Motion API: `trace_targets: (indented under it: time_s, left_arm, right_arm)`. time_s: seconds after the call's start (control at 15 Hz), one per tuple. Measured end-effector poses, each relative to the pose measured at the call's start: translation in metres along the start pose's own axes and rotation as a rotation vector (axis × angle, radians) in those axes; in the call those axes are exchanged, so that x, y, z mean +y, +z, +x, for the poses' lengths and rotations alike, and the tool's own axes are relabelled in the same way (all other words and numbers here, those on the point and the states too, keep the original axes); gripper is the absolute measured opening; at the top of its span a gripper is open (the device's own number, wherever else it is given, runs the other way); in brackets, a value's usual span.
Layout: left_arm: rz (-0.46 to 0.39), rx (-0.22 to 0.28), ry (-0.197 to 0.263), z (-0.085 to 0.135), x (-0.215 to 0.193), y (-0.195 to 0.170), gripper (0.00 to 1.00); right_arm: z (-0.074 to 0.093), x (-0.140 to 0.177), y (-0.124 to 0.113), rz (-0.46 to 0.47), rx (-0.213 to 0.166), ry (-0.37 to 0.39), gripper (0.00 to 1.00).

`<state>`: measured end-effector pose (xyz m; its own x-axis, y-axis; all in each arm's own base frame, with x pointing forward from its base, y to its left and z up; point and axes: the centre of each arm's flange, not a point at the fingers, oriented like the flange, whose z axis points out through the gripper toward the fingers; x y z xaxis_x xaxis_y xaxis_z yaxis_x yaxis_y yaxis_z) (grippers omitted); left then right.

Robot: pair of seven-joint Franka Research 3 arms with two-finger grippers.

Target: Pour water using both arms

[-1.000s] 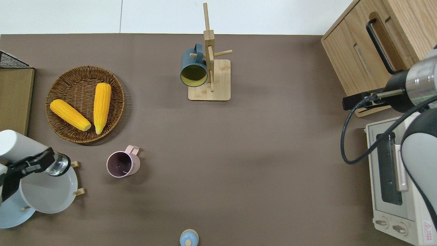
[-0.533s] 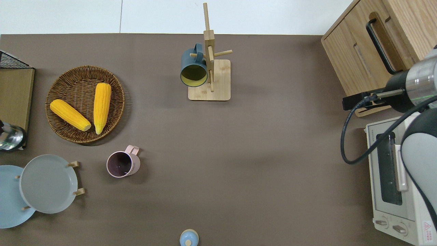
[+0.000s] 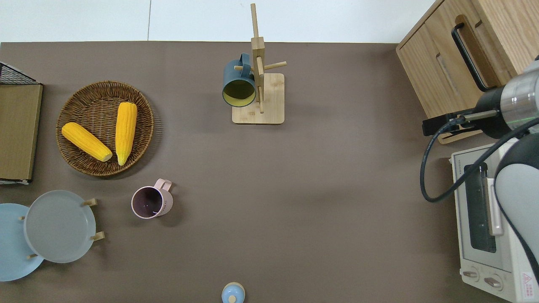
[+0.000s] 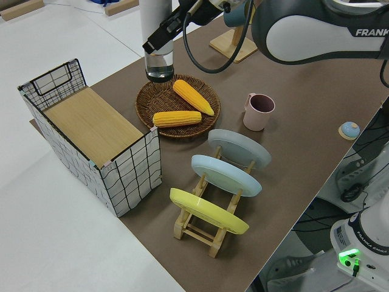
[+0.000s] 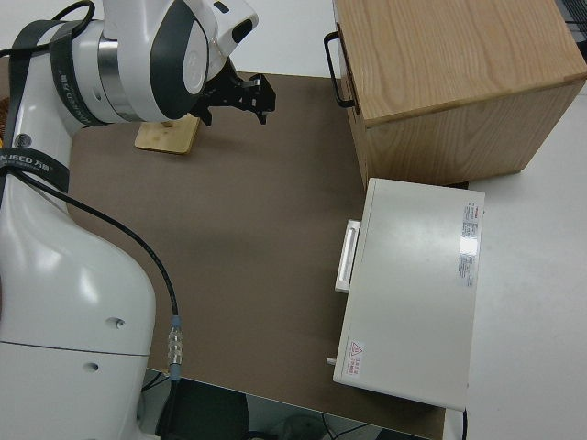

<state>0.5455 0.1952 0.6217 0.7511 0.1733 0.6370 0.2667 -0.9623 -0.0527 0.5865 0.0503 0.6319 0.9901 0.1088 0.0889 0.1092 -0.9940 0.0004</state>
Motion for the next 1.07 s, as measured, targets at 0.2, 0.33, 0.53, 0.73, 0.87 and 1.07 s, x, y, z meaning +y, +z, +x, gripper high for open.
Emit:
trace_targets:
  time_s: [0.2,0.33,0.53,0.73,0.87,1.07]
  left_arm:
    - [-0.029,0.029,0.020,0.009,-0.022,0.022,0.63]
    - [-0.076,0.054,0.040,0.016,-0.039,0.029,0.63]
    - [-0.144,0.089,0.082,0.012,-0.076,0.046,0.63]
    - [-0.188,0.116,0.123,-0.005,-0.113,0.070,0.63]
    - [-0.195,0.121,0.142,-0.013,-0.129,0.082,0.63]
    - [-0.217,0.129,0.145,-0.020,-0.136,0.096,0.63]
  right_arm:
    - [0.000,0.000,0.000,0.000,0.000,0.000,1.00]
    - [0.000,0.000,0.000,0.000,0.000,0.000,1.00]
    - [0.000,0.000,0.000,0.000,0.000,0.000,1.00]
    - [0.000,0.000,0.000,0.000,0.000,0.000,1.00]
    - [0.000,0.000,0.000,0.000,0.000,0.000,1.00]
    - [0.000,0.000,0.000,0.000,0.000,0.000,1.00]
